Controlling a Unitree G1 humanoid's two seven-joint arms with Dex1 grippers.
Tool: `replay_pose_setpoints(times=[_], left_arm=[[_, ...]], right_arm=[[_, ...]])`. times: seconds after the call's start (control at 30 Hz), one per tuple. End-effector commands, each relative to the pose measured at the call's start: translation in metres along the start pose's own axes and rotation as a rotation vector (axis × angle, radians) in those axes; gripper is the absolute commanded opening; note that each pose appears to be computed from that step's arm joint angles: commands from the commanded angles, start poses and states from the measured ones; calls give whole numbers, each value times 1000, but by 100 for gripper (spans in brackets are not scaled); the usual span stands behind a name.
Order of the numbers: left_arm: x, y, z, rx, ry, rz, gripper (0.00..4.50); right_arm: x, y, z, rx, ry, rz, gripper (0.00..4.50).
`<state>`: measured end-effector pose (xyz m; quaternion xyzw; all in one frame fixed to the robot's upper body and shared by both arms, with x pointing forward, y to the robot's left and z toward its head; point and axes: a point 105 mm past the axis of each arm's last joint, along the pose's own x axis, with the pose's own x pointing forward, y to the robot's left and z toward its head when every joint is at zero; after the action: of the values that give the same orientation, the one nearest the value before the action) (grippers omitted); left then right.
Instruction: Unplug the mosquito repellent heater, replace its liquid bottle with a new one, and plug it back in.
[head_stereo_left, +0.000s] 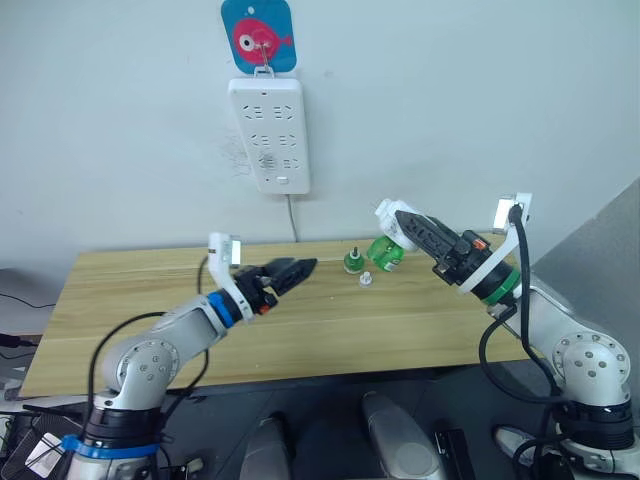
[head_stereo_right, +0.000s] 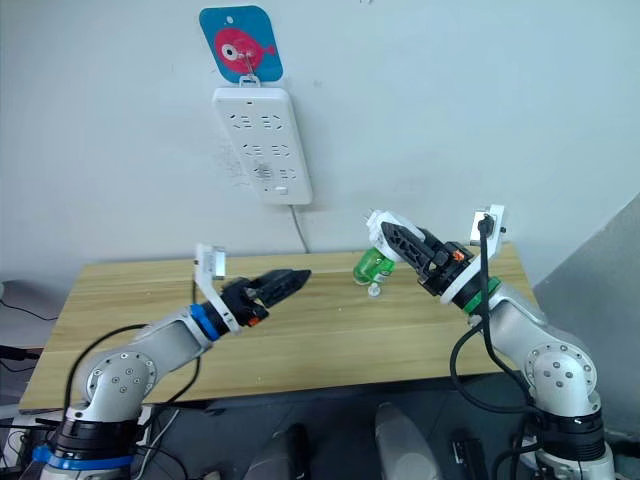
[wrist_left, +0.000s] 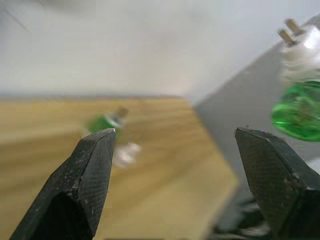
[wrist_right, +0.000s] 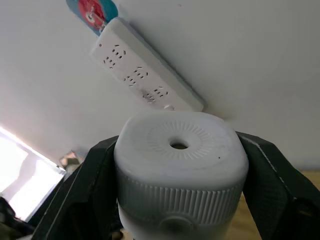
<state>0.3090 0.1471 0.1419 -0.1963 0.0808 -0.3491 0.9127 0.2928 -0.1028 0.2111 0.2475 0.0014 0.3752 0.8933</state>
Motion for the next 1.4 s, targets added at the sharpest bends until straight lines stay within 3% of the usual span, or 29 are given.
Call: replay_pose_setpoints(times=[0.03, 0.17, 0.47, 1.13, 1.23, 1.4], left_arm=[[-1, 12, 32, 198, -106, 46, 403], [4, 23, 63, 291, -158, 50, 403], [33, 38, 121, 425, -247, 27, 403], [60, 15, 125, 551, -148, -234, 403], [62, 19, 127, 558, -154, -218, 344], [67, 22, 125, 568, -158, -199, 190]], right_arm=[[5, 17, 0, -247, 17, 42, 305], [11, 24, -7, -507, 60, 70, 304], [22, 39, -12, -598, 53, 126, 304], [29, 48, -10, -565, 29, 150, 304], [33, 50, -8, -557, 19, 154, 304], [43, 56, -7, -557, 8, 158, 304]])
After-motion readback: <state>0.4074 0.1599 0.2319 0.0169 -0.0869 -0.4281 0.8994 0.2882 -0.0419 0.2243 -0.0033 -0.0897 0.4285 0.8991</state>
